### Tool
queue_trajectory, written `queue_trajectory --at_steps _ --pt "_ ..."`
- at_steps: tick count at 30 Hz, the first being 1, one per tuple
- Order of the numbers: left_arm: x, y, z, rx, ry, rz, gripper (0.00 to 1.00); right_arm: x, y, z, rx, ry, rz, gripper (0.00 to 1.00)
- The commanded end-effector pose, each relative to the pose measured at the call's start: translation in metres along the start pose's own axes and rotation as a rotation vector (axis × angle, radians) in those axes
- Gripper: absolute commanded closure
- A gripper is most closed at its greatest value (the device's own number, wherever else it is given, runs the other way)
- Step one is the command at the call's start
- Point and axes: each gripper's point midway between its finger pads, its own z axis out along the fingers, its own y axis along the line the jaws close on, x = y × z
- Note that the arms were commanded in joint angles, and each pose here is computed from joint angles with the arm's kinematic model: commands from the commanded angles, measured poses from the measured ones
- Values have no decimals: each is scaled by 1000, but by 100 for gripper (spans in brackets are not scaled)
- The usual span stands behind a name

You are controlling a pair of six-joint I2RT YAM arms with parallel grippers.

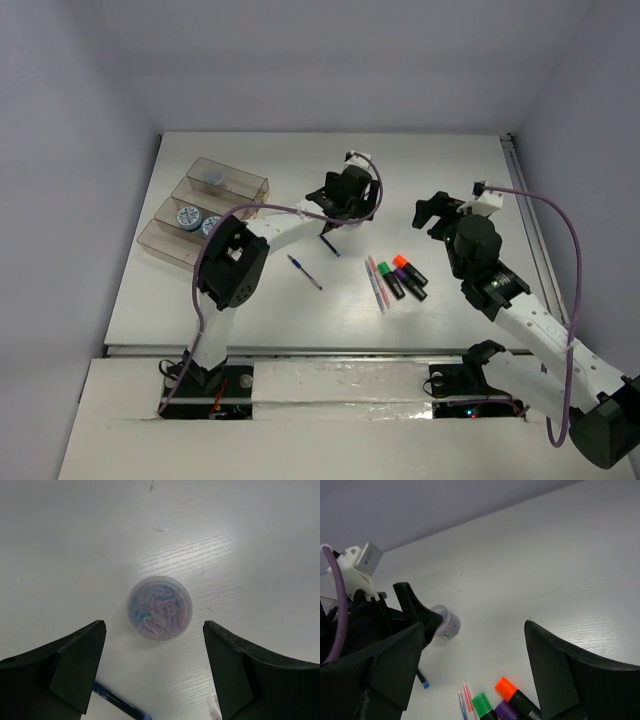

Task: Sort the stationery into containers
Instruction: Pick up the stationery from the center of the board.

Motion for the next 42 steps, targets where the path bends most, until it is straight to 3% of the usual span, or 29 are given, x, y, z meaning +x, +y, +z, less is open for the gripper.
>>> queue_trajectory --at_steps 1,9,23,28,30,33,37,41,42 --pt "2 -3 -6 -14 -21 27 24 -18 10 1 -27 -60 42 14" --pt "22 -14 8 -1 16 59 24 -21 10 1 -40 -70 46 14" --pt "12 -5 32 -104 -27 80 31 -15 22 3 -98 -41 27 16" --pt "3 -4 32 -119 -54 80 51 -12 26 5 -115 -27 22 17" --pt "1 -4 32 -125 -61 81 64 -11 26 5 -115 -23 18 17" --pt "-18 3 23 -144 -98 54 74 -13 26 4 -114 -31 19 18" --pt "-76 31 -9 -161 -220 -34 75 -12 27 5 -123 -26 16 19" --pt "-126 87 -54 -199 -324 -171 75 -7 30 7 -134 -8 13 20" --pt "-132 116 -57 -239 -337 -212 75 -6 32 7 -139 -3 11 20"
